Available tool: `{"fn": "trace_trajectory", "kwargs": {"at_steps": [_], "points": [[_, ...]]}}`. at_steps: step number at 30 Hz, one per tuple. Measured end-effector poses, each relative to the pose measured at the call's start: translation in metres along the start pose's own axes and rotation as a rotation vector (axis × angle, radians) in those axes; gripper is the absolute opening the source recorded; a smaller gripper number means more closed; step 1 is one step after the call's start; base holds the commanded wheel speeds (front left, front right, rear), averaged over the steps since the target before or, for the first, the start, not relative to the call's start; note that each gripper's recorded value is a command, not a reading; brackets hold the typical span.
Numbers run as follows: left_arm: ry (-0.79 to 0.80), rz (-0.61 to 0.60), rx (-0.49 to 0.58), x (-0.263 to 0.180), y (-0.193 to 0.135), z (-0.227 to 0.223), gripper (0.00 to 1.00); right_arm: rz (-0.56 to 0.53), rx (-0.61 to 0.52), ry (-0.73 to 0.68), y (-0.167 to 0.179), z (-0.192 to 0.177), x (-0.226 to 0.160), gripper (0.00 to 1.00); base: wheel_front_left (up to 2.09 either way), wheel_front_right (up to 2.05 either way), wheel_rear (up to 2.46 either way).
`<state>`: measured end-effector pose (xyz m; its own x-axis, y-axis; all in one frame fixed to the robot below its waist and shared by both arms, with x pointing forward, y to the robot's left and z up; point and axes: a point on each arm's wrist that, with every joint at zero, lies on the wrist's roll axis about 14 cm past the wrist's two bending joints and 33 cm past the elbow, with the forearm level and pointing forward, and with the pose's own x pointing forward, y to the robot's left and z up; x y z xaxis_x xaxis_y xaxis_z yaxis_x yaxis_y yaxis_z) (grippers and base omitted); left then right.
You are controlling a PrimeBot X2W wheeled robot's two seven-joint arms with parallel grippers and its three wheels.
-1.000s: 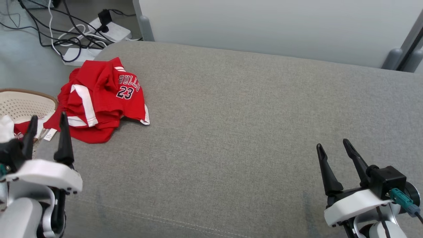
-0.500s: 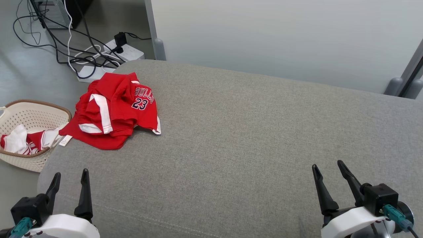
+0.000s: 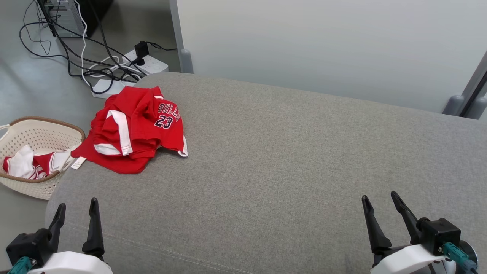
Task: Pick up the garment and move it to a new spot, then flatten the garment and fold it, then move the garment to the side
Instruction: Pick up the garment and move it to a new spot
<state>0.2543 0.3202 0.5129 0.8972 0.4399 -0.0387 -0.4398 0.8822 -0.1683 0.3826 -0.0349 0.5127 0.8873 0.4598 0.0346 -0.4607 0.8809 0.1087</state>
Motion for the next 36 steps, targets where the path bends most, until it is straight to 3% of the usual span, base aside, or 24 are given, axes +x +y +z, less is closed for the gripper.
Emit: {"fn": "trace_trajectory", "kwargs": {"at_steps": [15, 23, 28, 32, 36], "points": [[-0.037, -0.008, -0.003, 0.001, -0.005, 0.015, 1.00, 0.004, 0.006, 0.008, 0.000, -0.003, 0.003, 1.00, 0.00, 0.00, 0.00], [-0.275, -0.077, 0.080, 0.041, -0.020, 0.109, 1.00, 0.003, 0.014, 0.007, -0.002, -0.004, 0.008, 1.00, 0.00, 0.00, 0.00], [-0.375, -0.157, 0.108, 0.077, -0.046, 0.164, 1.00, -0.007, 0.009, 0.011, -0.010, -0.004, 0.016, 1.00, 0.00, 0.00, 0.00], [-0.312, -0.215, 0.109, 0.118, -0.063, 0.169, 1.00, -0.020, -0.001, 0.010, -0.021, -0.004, 0.020, 1.00, 0.00, 0.00, 0.00], [-0.156, -0.232, 0.103, 0.163, -0.073, 0.145, 1.00, -0.034, -0.009, 0.026, -0.029, -0.010, 0.023, 1.00, 0.00, 0.00, 0.00]]}}
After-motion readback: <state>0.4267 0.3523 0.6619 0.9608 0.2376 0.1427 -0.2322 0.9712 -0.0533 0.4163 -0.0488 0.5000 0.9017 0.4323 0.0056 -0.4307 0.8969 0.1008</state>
